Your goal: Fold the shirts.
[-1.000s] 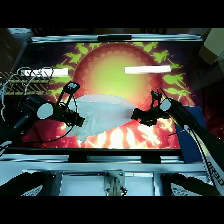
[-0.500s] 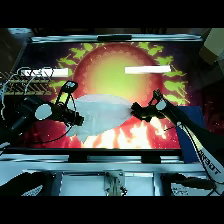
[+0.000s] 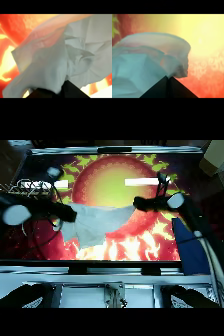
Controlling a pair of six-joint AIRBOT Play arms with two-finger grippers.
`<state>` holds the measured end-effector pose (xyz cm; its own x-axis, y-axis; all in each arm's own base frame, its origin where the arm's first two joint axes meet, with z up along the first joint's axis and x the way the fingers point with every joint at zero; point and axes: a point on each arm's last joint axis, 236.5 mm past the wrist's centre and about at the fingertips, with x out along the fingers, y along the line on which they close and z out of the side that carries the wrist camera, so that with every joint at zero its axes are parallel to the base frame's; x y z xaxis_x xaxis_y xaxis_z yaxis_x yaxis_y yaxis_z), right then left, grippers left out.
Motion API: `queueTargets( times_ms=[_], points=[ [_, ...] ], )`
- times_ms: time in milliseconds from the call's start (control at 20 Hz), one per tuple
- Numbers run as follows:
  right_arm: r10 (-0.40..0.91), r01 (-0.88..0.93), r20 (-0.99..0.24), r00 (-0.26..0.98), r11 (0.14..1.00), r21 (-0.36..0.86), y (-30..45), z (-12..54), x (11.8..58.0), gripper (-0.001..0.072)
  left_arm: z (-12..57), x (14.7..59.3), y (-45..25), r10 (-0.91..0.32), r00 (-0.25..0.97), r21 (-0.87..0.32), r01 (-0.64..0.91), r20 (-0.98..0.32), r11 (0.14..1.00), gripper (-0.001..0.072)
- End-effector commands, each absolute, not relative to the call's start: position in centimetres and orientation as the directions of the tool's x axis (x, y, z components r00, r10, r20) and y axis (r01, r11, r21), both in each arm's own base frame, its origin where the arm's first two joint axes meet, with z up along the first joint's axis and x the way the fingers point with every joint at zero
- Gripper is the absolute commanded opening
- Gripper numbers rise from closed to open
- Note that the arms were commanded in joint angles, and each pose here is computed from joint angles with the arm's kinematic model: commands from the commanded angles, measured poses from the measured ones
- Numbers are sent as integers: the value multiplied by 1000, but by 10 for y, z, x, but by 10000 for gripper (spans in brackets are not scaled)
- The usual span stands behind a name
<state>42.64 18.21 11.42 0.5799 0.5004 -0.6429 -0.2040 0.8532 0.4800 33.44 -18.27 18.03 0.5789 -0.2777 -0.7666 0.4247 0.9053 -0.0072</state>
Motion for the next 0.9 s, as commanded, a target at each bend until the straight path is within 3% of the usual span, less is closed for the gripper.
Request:
queueTargets(
  times_ms=[0, 100, 200, 250, 350, 500, 650, 750, 850],
  points=[
    [448, -386, -281, 849, 888, 250, 145, 337, 378, 43, 347, 315, -164, -368, 797, -11, 413, -479, 911, 36],
    [435, -439, 65, 898, 873, 214, 123, 465, 303, 43, 442, 272, -148, -443, 862, -52, 445, -246, 894, 36],
    [410, -476, 295, 863, 856, 204, 102, 535, 227, 43, 495, 225, -136, -513, 854, -116, 502, -87, 857, 36],
    [401, -495, 364, 841, 842, 215, 94, 553, 195, 43, 503, 209, -134, -540, 840, -146, 528, -57, 837, 36],
    [408, -516, 382, 829, 821, 243, 89, 556, 162, 43, 490, 195, -132, -556, 824, -164, 536, -111, 828, 36],
    [424, -462, 186, 886, 840, 285, 92, 509, 173, 43, 439, 201, -131, -519, 796, -151, 498, -310, 854, 36],
    [381, -320, -211, 900, 907, 274, 88, 416, 205, 43, 374, 222, -134, -441, 739, -118, 448, -509, 886, 37],
    [300, -211, -495, 815, 950, 228, 78, 343, 226, 43, 317, 239, -141, -381, 674, -89, 425, -633, 901, 37],
    [231, -140, -691, 685, 972, 187, 74, 274, 249, 43, 254, 257, -151, -325, 595, -66, 414, -735, 908, 37]
  ],
)
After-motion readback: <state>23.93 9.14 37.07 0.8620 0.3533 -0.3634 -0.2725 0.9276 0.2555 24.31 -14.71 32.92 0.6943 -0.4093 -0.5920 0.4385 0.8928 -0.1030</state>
